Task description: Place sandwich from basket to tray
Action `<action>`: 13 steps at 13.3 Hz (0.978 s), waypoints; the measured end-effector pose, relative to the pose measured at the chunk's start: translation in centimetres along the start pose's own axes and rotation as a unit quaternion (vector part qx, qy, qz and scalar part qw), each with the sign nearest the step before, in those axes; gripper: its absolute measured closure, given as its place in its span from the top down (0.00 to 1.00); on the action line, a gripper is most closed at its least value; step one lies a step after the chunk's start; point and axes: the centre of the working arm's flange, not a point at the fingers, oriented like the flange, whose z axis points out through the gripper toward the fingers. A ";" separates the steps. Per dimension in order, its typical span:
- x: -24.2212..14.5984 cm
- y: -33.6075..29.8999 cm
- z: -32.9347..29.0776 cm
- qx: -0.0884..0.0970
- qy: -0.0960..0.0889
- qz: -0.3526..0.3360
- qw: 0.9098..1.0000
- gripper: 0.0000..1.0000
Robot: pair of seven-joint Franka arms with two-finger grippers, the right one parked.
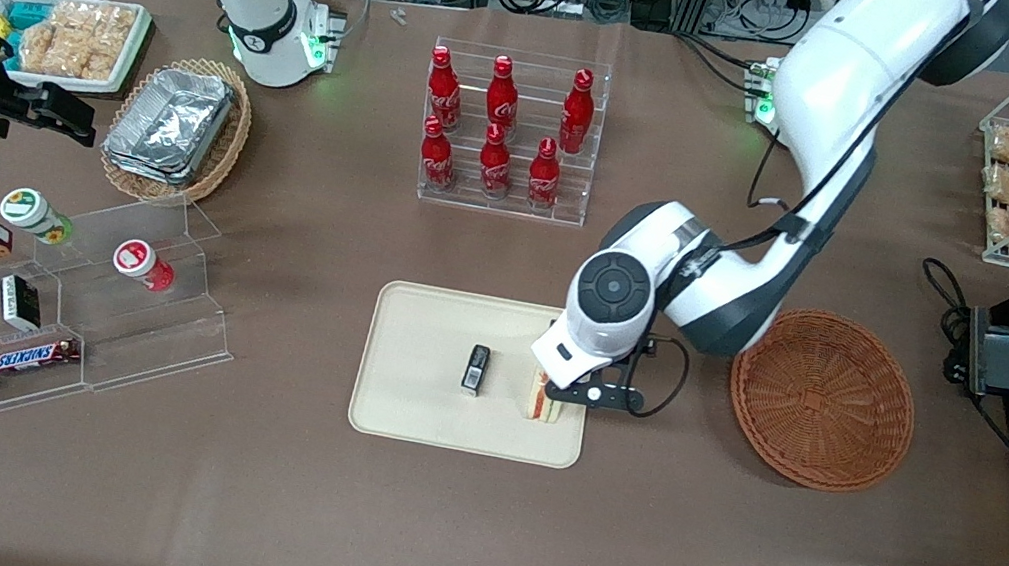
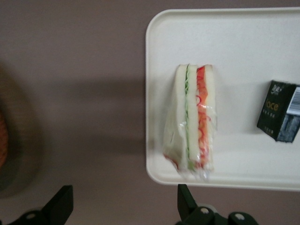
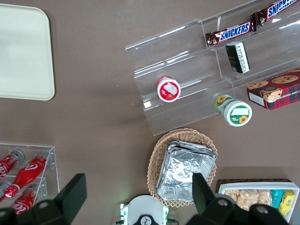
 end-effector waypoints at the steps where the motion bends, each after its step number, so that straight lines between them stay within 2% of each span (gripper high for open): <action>1: -0.1 -1.6 -1.8 -0.007 -0.017 0.009 1.000 1.00; 2: -0.2 -3.6 -3.7 -0.016 -0.032 0.017 0.999 1.00; 4: -0.2 -8.1 -7.4 -0.021 -0.047 0.024 0.998 1.00; 8: -1.0 -15.3 -13.2 -0.017 -0.046 0.029 0.998 1.00; 10: -1.6 -18.7 -15.8 -0.011 -0.039 0.042 0.998 1.00; 13: -2.3 -25.7 -18.6 -0.003 -0.039 0.018 0.999 1.00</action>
